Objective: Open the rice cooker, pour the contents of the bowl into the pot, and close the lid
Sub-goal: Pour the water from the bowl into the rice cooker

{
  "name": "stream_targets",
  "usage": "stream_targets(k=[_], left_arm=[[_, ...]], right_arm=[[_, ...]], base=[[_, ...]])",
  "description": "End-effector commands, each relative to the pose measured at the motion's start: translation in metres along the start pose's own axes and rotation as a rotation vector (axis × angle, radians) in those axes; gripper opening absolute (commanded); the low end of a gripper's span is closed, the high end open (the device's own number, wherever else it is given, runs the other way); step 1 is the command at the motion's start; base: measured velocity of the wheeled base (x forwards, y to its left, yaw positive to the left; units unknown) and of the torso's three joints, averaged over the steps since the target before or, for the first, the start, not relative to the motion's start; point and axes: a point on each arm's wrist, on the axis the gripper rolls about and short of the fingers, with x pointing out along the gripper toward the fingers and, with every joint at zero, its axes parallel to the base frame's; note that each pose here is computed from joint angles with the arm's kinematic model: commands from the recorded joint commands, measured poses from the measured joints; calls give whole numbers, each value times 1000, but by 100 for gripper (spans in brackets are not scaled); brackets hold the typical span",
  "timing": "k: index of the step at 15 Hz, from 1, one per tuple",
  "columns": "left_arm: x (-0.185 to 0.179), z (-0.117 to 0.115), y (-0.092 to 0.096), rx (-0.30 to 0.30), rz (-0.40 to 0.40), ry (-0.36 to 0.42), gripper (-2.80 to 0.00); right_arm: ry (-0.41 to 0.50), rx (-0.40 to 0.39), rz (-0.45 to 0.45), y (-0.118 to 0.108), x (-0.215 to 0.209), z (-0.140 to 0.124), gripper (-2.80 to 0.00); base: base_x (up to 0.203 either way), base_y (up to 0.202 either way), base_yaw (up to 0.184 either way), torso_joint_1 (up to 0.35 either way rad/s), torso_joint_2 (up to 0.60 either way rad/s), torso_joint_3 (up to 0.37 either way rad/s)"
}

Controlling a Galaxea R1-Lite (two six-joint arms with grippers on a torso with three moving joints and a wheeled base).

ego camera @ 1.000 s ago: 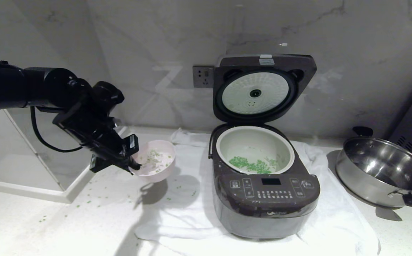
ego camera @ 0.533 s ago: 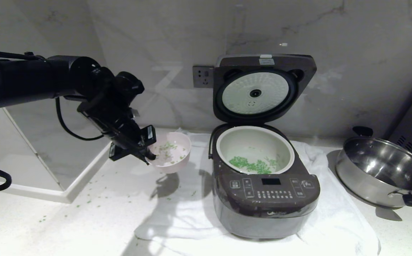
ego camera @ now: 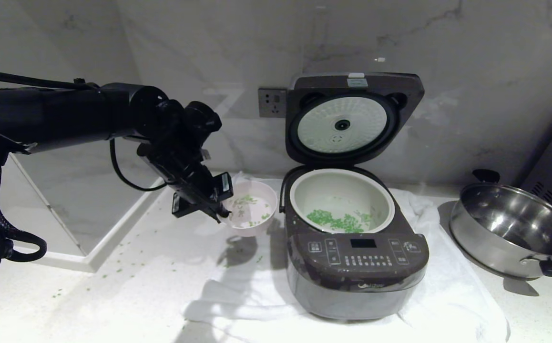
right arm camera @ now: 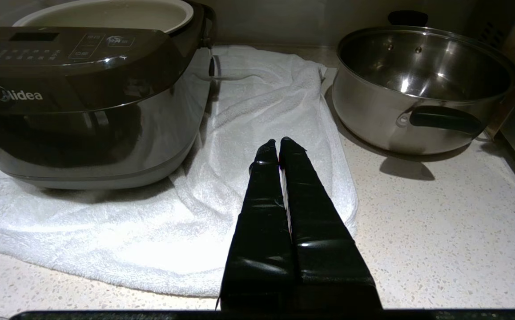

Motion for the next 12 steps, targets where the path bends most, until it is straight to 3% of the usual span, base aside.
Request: stream_targets(k=[1, 6, 12], left_arm=[[-1, -3, -3, 6, -3, 6, -280], [-3, -4, -4, 14, -1, 3, -280], [1, -15, -18, 63, 16, -1, -280]], right_arm=[[0, 0, 0, 0, 0, 0, -280], [1, 0, 0, 0, 0, 0, -280], [0, 0, 0, 0, 0, 0, -280]], base=[[0, 0, 0, 0, 0, 0], [0, 0, 0, 0, 0, 0], [0, 0, 0, 0, 0, 0]])
